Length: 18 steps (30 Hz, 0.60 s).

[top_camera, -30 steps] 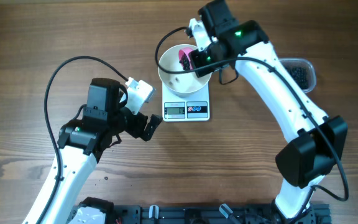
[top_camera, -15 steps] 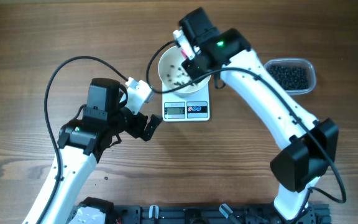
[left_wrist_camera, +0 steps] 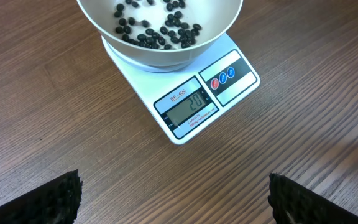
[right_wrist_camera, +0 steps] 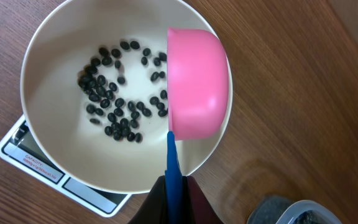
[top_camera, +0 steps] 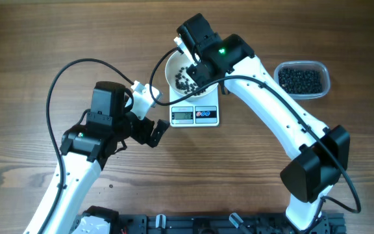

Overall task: Scoop item into bowl and weigh 150g on scale
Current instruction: 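Tip scoop to pour beans into the white bowl, then return scoop to the bean tub and scoop more beans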

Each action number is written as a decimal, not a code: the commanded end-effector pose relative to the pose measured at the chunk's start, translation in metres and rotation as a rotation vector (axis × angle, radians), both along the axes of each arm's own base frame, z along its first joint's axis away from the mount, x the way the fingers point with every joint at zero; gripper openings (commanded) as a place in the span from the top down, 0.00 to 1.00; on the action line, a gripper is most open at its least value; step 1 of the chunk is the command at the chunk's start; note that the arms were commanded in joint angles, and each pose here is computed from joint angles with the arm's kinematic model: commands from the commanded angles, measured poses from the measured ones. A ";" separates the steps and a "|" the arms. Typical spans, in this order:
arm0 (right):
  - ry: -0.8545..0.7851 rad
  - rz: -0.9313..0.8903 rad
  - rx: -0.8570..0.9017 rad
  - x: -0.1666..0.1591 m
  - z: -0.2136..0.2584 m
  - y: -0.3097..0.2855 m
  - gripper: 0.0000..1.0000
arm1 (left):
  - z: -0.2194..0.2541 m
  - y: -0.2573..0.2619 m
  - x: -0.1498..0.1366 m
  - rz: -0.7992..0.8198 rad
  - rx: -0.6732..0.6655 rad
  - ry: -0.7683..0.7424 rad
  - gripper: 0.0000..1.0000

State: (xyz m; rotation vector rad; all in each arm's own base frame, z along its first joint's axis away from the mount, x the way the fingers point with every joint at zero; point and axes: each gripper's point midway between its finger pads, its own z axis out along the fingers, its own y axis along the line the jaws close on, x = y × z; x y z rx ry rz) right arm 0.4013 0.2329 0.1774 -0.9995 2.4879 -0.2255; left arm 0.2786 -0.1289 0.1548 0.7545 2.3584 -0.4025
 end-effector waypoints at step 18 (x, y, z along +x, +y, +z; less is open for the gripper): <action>-0.025 -0.475 0.450 0.006 0.101 -0.146 0.96 | -0.005 -0.003 -0.003 -0.014 -0.009 0.016 0.00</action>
